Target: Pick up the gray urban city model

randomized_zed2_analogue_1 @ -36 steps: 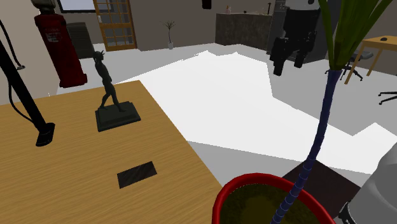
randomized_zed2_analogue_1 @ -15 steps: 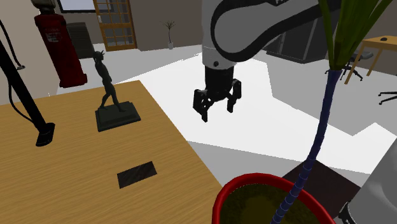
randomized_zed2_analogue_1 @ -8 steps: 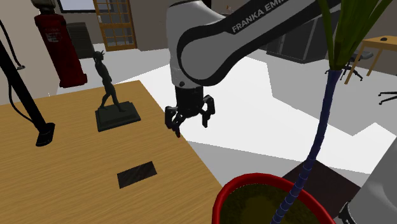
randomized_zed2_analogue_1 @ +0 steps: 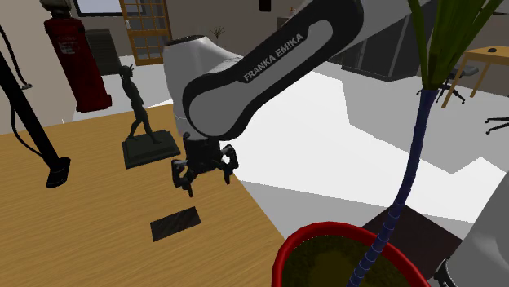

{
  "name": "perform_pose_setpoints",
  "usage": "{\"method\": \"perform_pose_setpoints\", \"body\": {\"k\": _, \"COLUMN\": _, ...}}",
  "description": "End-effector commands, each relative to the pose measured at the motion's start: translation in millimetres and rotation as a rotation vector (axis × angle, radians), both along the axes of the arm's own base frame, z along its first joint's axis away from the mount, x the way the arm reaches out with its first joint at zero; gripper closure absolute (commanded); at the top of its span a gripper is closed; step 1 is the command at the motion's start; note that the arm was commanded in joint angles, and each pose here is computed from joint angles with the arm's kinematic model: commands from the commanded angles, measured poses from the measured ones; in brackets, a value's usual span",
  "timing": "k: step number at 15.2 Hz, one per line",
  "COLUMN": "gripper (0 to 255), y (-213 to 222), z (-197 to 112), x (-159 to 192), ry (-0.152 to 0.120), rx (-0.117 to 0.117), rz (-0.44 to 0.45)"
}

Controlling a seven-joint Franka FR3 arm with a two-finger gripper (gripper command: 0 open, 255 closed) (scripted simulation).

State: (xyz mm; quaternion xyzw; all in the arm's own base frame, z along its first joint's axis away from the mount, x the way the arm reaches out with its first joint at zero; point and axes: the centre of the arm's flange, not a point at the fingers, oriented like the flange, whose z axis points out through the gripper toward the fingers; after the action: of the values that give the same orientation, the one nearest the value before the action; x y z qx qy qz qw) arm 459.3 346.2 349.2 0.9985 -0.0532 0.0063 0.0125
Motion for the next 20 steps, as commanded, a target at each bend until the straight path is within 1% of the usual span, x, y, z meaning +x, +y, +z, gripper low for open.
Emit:
{"method": "perform_pose_setpoints", "body": {"k": 1, "gripper": 0, "y": 22.1, "z": -15.0, "x": 10.0, "ry": 0.001, "rx": 0.003, "rz": -0.006}}
{"method": "perform_pose_setpoints", "body": {"k": 7, "gripper": 0, "y": 85.5, "z": -52.1, "x": 36.7, "ry": 0.005, "rx": 0.013, "rz": -0.02}}
{"method": "perform_pose_setpoints", "body": {"k": 8, "gripper": 0, "y": 88.4, "z": -53.9, "x": 37.9, "ry": 0.005, "rx": 0.014, "rz": -0.021}}
{"method": "perform_pose_setpoints", "body": {"k": 15, "gripper": 0, "y": 88.4, "z": -93.9, "x": 37.9, "ry": 0.005, "rx": 0.014, "rz": -0.021}}
{"method": "perform_pose_setpoints", "body": {"k": 17, "gripper": 0, "y": 88.4, "z": -93.8, "x": 37.9, "ry": 0.005, "rx": 0.014, "rz": -0.021}}
{"method": "perform_pose_setpoints", "body": {"k": 18, "gripper": 255, "y": 88.2, "z": -93.3, "x": 37.6, "ry": 0.005, "rx": 0.014, "rz": -0.021}}
{"method": "perform_pose_setpoints", "body": {"k": 20, "gripper": 255, "y": 88.3, "z": -93.2, "x": 37.4, "ry": 0.005, "rx": 0.014, "rz": -0.021}}
